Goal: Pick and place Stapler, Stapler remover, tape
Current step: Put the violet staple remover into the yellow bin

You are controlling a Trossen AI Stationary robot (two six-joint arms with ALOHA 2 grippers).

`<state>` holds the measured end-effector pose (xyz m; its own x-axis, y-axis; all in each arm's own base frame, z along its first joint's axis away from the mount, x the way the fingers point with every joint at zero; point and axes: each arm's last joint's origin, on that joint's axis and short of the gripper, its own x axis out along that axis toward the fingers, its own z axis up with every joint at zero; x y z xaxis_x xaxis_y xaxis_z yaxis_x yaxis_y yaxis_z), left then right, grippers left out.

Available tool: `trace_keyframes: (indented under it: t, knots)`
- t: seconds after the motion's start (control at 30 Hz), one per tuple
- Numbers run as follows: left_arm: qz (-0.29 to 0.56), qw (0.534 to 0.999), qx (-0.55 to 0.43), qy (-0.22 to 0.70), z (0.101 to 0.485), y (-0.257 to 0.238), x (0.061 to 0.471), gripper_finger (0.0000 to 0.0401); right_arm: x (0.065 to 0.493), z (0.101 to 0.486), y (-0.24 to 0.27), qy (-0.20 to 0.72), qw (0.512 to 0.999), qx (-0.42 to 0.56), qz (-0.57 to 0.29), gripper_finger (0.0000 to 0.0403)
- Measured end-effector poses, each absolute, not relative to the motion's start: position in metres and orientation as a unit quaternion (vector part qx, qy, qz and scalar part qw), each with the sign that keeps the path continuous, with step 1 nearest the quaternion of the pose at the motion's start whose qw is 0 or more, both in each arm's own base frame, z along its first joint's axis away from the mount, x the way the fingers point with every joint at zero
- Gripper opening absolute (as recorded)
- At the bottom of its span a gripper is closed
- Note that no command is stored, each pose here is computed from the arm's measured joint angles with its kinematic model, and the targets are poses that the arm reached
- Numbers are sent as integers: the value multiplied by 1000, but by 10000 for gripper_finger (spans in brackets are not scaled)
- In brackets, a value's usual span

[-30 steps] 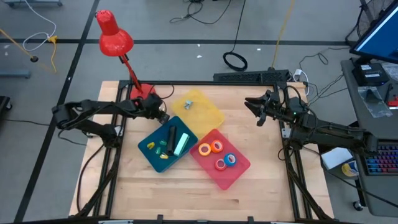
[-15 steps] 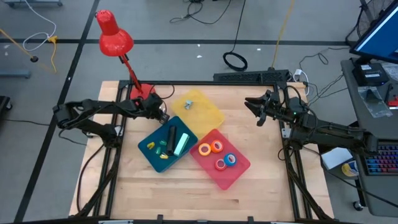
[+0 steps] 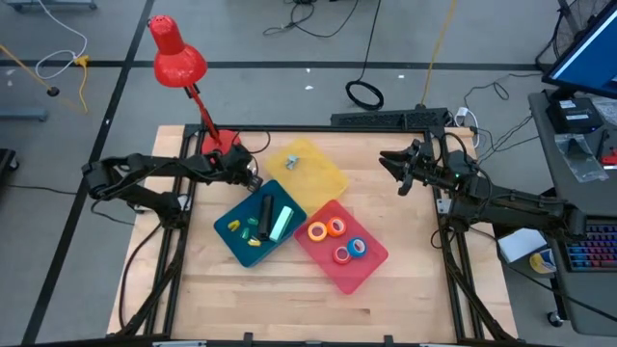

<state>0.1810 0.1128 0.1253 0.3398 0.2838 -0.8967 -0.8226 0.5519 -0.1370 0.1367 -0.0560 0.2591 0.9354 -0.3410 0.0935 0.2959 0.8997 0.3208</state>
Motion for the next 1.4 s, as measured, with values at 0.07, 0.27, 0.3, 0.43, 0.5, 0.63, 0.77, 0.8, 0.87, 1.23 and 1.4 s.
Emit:
trace_keyframes:
  t: [0.07, 0.27, 0.3, 0.43, 0.5, 0.63, 0.77, 0.8, 0.87, 1.23, 1.4]
  knots:
    - [364, 761, -303, 444, 125, 113, 181, 1, 137, 259, -56, -74, 972, 153, -164, 107]
    - [362, 768, -304, 431, 132, 112, 180, 1, 137, 259, -56, -74, 972, 153, -164, 105]
    - [363, 769, -304, 430, 133, 112, 179, 1, 137, 259, -56, -74, 972, 153, -164, 105]
    - [363, 771, -306, 425, 136, 111, 178, 0, 137, 259, -56, -74, 972, 153, -164, 107]
    - [362, 771, -306, 425, 136, 111, 178, 0, 137, 259, -56, -74, 972, 153, -164, 106]
    - [358, 777, -304, 420, 137, 111, 179, 8, 137, 259, -56, -74, 972, 153, -164, 106]
    - [343, 789, -300, 412, 138, 112, 181, 34, 137, 259, -56, -74, 972, 153, -164, 107]
    - [338, 794, -301, 407, 140, 112, 182, 44, 137, 259, -56, -74, 972, 153, -164, 106]
    - [337, 800, -308, 389, 143, 113, 183, 66, 137, 259, -56, -74, 972, 153, -164, 105]
    - [352, 812, -286, 368, 151, 115, 182, 159, 136, 259, -57, -77, 968, 152, -182, 105]
    - [358, 799, -273, 397, 138, 117, 185, 165, 136, 259, -59, -82, 962, 152, -210, 107]
